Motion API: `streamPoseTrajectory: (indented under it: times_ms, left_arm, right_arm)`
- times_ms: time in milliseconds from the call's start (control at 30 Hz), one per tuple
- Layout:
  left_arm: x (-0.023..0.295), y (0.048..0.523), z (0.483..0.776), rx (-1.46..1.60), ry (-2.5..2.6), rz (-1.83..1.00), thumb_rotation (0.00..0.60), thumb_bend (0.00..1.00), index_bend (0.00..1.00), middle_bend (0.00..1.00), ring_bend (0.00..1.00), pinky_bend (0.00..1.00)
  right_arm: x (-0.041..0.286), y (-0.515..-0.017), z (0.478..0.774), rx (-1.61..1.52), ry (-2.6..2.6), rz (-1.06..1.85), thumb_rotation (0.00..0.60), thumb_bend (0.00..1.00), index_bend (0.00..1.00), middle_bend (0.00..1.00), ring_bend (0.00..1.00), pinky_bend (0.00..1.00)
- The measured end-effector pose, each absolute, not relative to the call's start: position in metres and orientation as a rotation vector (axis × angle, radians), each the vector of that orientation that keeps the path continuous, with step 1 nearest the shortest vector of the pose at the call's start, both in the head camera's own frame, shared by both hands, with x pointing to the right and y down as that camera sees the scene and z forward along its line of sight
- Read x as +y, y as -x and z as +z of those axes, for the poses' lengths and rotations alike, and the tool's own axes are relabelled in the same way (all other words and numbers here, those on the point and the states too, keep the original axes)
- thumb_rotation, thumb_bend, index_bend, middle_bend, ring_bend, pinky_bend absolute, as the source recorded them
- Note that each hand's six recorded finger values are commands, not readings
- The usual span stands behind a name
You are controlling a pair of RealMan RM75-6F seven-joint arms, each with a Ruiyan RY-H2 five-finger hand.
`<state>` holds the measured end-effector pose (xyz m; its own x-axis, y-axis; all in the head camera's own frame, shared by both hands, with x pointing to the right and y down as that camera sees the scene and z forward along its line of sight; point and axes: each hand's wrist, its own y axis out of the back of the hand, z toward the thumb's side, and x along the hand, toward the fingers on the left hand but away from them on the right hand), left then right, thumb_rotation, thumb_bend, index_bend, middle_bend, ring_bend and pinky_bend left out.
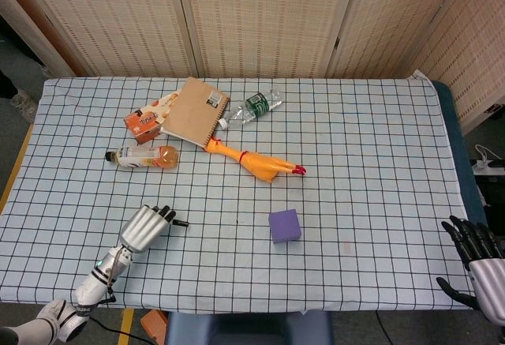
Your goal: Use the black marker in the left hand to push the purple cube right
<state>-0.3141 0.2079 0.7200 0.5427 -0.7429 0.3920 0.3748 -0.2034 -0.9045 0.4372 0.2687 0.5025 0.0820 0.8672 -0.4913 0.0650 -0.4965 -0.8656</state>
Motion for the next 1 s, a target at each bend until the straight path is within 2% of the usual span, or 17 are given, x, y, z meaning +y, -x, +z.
streamPoseTrajectory:
  times_ms: [133, 267, 433, 700, 833, 933, 1000]
  left_arm:
    - [0.213, 0.344, 0.715, 0.330, 1.427, -1.100, 0.600, 0.63, 0.73, 0.74, 0.76, 0.94]
    - [0.220, 0.354, 0.715, 0.319, 1.437, -1.119, 0.600, 0.61, 0.64, 0.67, 0.76, 0.93]
    - [0.223, 0.362, 0.723, 0.285, 1.447, -1.156, 0.600, 0.60, 0.57, 0.60, 0.76, 0.93]
    - [0.224, 0.374, 0.728, 0.254, 1.463, -1.205, 0.600, 0.49, 0.30, 0.39, 0.76, 0.93]
    - [0.225, 0.375, 0.722, 0.271, 1.470, -1.206, 0.600, 0.48, 0.24, 0.34, 0.75, 0.93]
    - [0.227, 0.375, 0.715, 0.298, 1.478, -1.201, 0.600, 0.47, 0.21, 0.31, 0.72, 0.89]
    - [0.229, 0.376, 0.706, 0.336, 1.492, -1.200, 0.600, 0.45, 0.18, 0.25, 0.60, 0.79]
  right_arm:
    - [0.270, -0.432, 0.508, -0.905, 1.687, 1.490, 0.600, 0.11, 0.00, 0.00, 0.00, 0.00]
    - [0.270, -0.428, 0.512, -0.892, 1.692, 1.491, 0.600, 0.11, 0.00, 0.00, 0.00, 0.00]
    - [0.270, -0.427, 0.511, -0.891, 1.689, 1.486, 0.600, 0.11, 0.00, 0.00, 0.00, 0.00]
    - [0.272, -0.426, 0.511, -0.881, 1.685, 1.492, 0.600, 0.11, 0.00, 0.00, 0.00, 0.00]
    - [0.273, -0.426, 0.510, -0.886, 1.684, 1.484, 0.600, 0.11, 0.00, 0.00, 0.00, 0.00]
    - [0.273, -0.425, 0.508, -0.889, 1.686, 1.475, 0.600, 0.11, 0.00, 0.00, 0.00, 0.00]
    - [0.273, -0.425, 0.507, -0.892, 1.686, 1.471, 0.600, 0.11, 0.00, 0.00, 0.00, 0.00]
